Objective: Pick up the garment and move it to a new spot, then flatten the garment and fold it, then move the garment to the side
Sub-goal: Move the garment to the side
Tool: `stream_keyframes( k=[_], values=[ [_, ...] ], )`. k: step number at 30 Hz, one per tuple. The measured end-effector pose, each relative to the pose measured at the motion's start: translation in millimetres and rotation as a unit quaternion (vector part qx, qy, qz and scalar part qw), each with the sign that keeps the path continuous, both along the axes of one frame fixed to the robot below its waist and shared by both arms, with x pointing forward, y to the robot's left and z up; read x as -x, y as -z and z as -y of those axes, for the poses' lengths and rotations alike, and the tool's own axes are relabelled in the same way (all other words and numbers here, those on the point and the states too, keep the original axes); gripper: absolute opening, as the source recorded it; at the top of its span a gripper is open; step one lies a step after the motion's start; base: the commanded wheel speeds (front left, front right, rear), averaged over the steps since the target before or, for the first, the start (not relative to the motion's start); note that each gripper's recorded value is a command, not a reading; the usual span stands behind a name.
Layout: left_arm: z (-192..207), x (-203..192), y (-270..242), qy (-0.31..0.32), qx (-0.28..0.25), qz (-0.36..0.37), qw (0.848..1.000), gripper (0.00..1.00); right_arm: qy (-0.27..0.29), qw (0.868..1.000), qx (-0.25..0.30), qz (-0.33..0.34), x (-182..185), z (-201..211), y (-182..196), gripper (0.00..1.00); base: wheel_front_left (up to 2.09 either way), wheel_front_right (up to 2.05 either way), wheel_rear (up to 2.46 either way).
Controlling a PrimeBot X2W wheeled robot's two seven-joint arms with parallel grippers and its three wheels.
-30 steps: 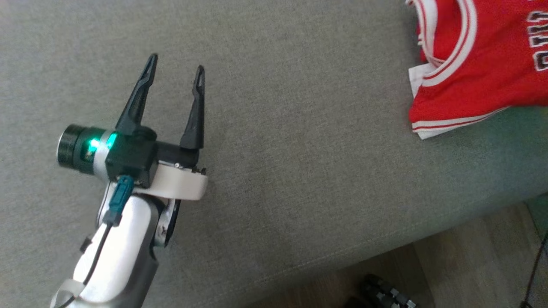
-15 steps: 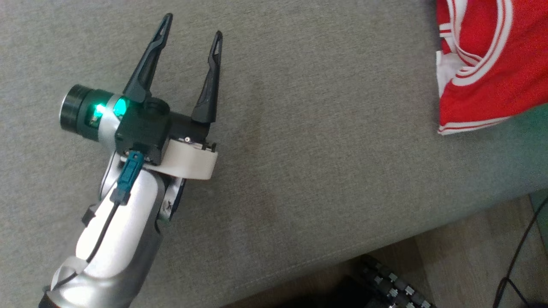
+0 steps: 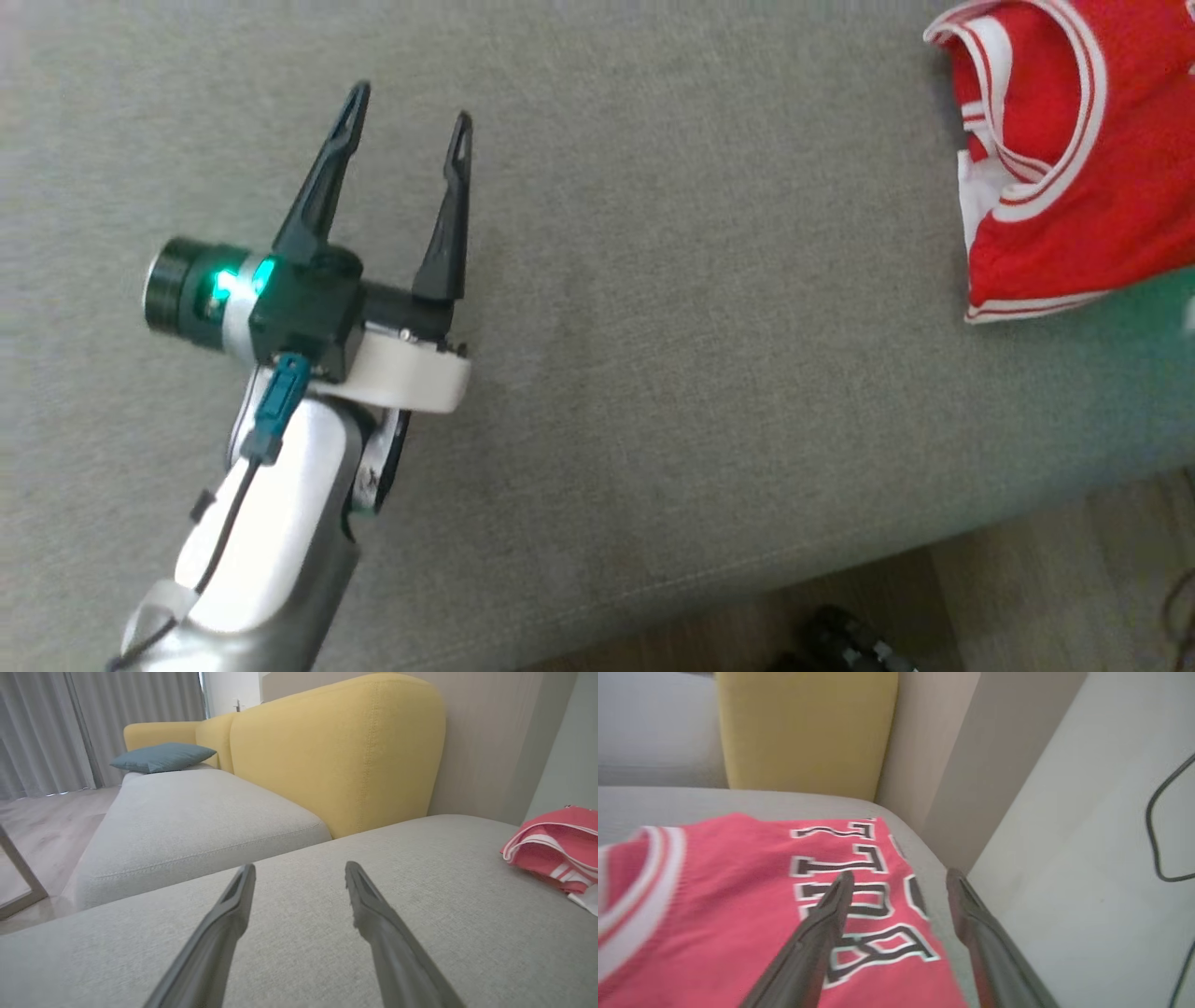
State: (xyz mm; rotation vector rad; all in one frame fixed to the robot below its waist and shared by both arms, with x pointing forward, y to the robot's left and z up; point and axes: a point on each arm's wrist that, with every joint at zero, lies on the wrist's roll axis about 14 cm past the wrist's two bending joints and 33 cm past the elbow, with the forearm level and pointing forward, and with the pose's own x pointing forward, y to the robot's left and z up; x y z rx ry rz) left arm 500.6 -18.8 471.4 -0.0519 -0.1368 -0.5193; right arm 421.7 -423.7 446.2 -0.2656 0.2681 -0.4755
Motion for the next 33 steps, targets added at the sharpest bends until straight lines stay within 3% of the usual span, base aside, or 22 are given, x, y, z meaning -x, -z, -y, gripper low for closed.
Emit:
stream_keyframes(
  k=[8, 20, 24, 33],
  values=[
    [-44.4, 26.3, -12.2, -0.068, -0.009, -0.014, 0.998, 1.00, -0.114, 0.989, -0.066, 0.067, 1.3, -107.5, -10.2, 1.00, 0.00, 0.00, 0.00],
    [-144.3, 65.2, -27.2, -0.216, -0.032, -0.020, 0.976, 1.00, -0.254, 0.946, -0.155, 0.124, -11.8, -234.1, -45.5, 1.00, 0.00, 0.00, 0.00],
    [-165.9, 80.4, -32.2, -0.245, -0.034, -0.019, 0.969, 1.00, -0.274, 0.937, -0.167, 0.138, -6.4, -251.4, -56.6, 1.00, 0.00, 0.00, 0.00],
    [-175.1, 109.3, -33.9, -0.244, -0.026, -0.028, 0.969, 1.00, -0.282, 0.935, -0.175, 0.128, 20.4, -260.6, -60.8, 1.00, 0.00, 0.00, 0.00]
  ],
)
